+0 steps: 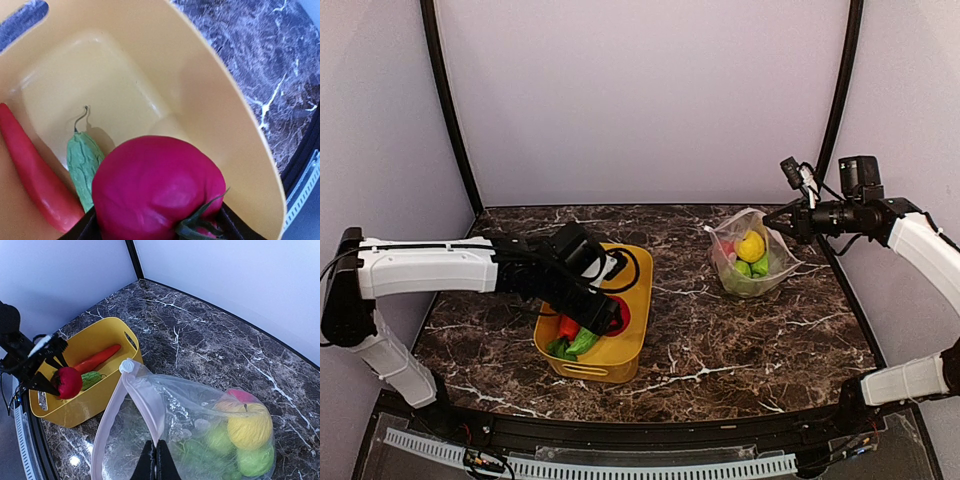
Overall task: Place the food in the zip-top bag and seal the zipper
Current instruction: Pick up the fake fruit from the bin, then place the fake fruit in the zipper food storage bag.
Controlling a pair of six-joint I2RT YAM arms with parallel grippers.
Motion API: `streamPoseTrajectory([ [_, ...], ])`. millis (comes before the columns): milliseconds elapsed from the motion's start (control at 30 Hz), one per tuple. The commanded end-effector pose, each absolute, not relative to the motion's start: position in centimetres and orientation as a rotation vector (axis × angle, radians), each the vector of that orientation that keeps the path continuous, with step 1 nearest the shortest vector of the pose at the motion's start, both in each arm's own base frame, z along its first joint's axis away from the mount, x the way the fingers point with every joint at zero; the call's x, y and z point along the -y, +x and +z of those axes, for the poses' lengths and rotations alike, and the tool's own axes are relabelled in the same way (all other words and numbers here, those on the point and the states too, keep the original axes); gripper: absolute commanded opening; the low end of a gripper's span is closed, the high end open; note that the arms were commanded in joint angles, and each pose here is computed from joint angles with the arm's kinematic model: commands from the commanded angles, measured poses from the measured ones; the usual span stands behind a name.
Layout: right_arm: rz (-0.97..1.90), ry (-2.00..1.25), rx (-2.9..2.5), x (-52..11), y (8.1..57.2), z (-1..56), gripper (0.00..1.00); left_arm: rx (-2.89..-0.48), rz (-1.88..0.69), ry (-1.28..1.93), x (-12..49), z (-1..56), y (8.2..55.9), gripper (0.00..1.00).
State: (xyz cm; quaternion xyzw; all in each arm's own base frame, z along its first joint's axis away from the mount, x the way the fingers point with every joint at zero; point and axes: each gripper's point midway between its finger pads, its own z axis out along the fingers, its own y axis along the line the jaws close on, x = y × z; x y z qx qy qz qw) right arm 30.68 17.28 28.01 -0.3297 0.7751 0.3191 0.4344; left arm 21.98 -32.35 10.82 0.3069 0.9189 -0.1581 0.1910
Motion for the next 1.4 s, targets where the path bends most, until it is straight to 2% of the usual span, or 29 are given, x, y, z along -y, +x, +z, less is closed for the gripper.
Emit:
streamPoseTrajectory([
  [0, 0.77, -0.821, -1.9, -17.2, 30.9, 29.2, 0.0, -2.457, -0.501, 0.83, 32.0, 16.0, 21.9, 0.43],
  [133, 0.763, -0.828, -1.886, -17.3, 31.1, 30.1, 0.0, -2.358, -0.585, 0.83, 33.3, 18.6, 21.5, 0.42],
  [333, 0.783, -0.899, -1.927, -18.9, 31.4, 30.4, 0.0, -2.085, -0.905, 0.884, 38.9, 26.0, 20.2, 0.37],
  [533, 0.768, -0.972, -1.956, -20.6, 30.8, 31.0, 0.0, -1.814, -1.045, 0.9, 43.9, 33.0, 19.7, 0.35],
  [633, 0.755, -0.984, -1.955, -21.0, 30.7, 31.6, 0.0, -1.762, -1.086, 0.893, 46.3, 34.5, 20.1, 0.34],
  [867, 0.766, -1.012, -1.966, -21.7, 29.8, 32.0, 0.0, -1.78, -1.03, 0.852, 50.8, 34.1, 22.8, 0.33],
  [1067, 0.774, -1.011, -1.944, -21.8, 29.2, 32.8, 0.0, -1.848, -0.926, 0.862, 54.0, 30.9, 25.3, 0.31],
  [1367, 0.785, -1.005, -1.943, -21.9, 28.7, 33.7, 0.0, -1.905, -0.759, 0.83, 54.5, 28.1, 27.9, 0.3],
])
